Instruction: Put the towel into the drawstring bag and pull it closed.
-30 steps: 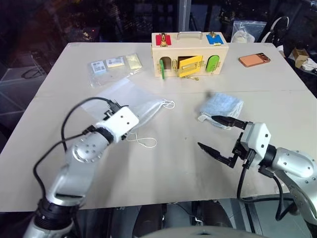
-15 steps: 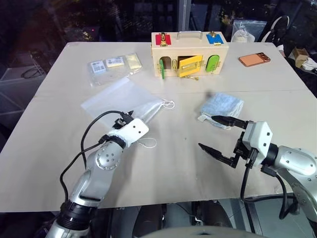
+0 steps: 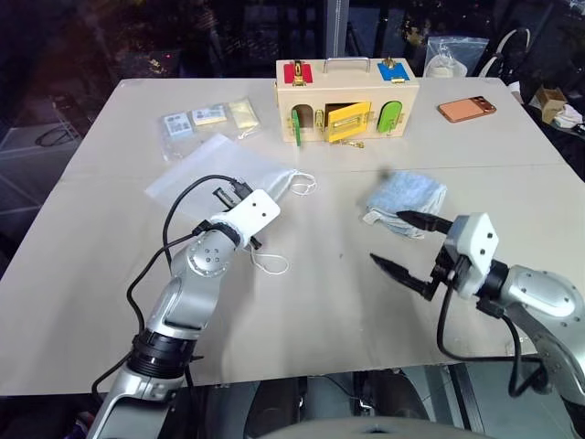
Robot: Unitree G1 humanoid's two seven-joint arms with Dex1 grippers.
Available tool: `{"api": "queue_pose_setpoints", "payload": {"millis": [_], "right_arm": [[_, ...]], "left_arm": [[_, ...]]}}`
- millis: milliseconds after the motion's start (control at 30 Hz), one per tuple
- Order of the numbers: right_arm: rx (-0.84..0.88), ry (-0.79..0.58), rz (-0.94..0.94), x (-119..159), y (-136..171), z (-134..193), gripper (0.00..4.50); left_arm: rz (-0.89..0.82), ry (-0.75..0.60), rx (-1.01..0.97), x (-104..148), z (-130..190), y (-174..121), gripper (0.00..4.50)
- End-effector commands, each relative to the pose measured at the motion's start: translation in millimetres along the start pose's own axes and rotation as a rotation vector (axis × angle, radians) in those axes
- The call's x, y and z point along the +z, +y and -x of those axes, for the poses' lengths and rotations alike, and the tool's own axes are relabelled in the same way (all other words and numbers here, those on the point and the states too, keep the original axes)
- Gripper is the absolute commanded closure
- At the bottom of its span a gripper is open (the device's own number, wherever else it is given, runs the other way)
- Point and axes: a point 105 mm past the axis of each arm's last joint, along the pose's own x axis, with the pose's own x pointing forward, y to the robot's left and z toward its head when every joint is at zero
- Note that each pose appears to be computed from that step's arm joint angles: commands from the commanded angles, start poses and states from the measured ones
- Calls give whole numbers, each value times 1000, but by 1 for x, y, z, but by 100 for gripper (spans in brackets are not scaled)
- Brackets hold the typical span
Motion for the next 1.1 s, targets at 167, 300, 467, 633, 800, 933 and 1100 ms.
{"api": "queue_pose_setpoints", "payload": {"millis": [167, 300, 467, 633, 800, 933, 1100], "right_arm": [[-362, 158, -42, -21, -62, 11, 0], [-464, 171, -194, -28, -84, 15, 0], [-593, 246, -416, -62, -104, 13, 0], [-596, 181, -693, -74, -107, -25, 0], [-511, 374, -596, -109, -83, -62, 0], [-427, 502, -456, -136, -63, -71, 81], [-332, 443, -119, -125, -61, -70, 307]], "left_arm": [[696, -65, -244, 22, 10, 4, 429], [963, -59, -426, 34, 25, 3, 429], [1151, -59, -497, 45, 32, 5, 429], [1154, -37, -484, 47, 28, -6, 429], [1229, -37, -456, 48, 20, -12, 429], [1237, -53, -452, 54, 17, -15, 450], [1274, -61, -467, 58, 16, -20, 450]]}}
